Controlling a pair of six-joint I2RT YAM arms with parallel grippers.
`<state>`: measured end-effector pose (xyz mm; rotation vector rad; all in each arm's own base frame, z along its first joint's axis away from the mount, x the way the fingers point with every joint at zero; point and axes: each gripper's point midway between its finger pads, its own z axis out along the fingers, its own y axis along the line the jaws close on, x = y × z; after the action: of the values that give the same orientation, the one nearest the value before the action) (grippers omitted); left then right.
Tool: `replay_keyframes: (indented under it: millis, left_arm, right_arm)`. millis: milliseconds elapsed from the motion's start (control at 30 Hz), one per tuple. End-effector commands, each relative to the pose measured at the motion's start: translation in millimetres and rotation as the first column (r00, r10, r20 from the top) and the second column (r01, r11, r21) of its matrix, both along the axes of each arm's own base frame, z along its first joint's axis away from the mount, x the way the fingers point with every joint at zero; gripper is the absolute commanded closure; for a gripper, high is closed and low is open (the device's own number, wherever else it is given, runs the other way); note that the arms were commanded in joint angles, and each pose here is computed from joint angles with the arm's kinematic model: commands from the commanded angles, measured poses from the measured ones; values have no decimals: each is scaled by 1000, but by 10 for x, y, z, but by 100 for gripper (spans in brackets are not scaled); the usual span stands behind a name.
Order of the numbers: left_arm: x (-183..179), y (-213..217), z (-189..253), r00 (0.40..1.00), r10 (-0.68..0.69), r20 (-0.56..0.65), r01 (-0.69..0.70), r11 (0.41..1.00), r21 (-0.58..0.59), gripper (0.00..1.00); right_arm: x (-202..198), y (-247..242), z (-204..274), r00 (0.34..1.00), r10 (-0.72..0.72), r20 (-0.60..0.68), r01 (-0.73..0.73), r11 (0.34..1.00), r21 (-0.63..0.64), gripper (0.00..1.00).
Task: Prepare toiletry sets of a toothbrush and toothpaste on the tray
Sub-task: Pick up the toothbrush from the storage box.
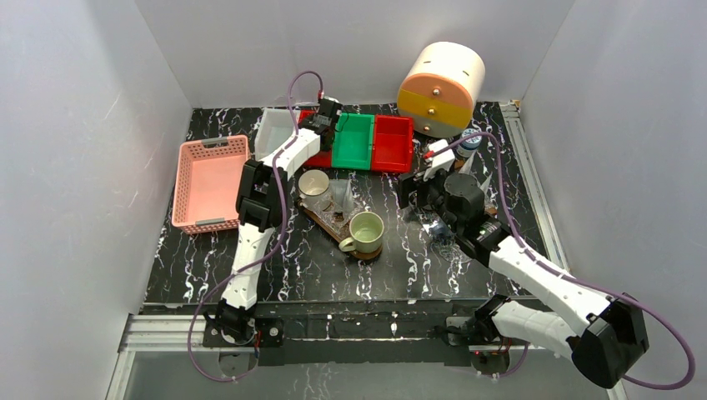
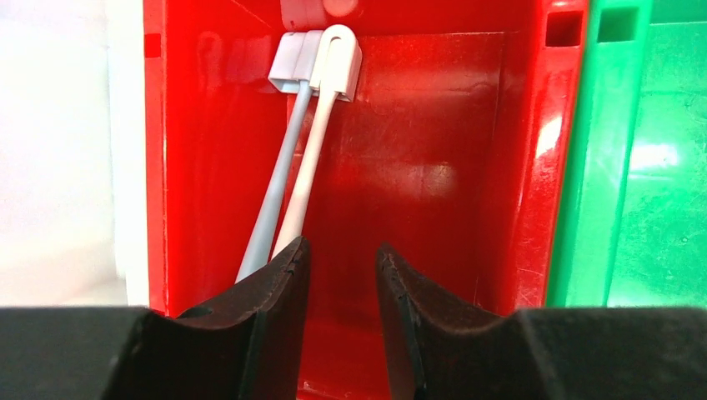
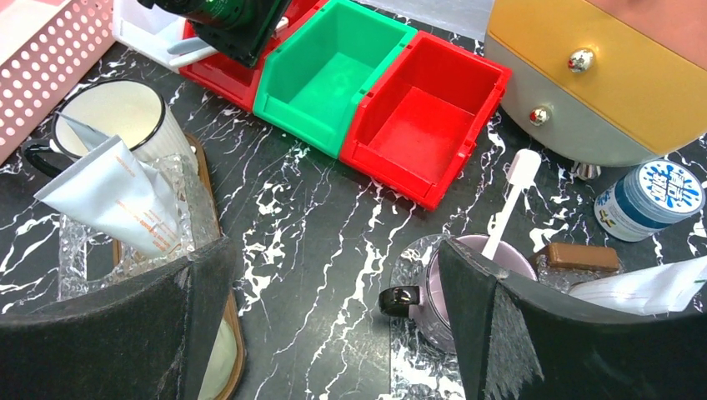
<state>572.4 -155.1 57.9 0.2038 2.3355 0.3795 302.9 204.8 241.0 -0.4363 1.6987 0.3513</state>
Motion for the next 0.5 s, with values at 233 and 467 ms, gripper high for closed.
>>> replay_keyframes:
  millis: [233,467]
  left_arm:
    - [32,72,519,998,3,70,-3,1000,-5,67]
    - [14,59,742,993,-5,121,9,999,-34,66]
  right_arm:
    - [91,131,288,998,25,52,-27,999,44,1]
    - [102,153,256,999,29,44,-31,998,46,1]
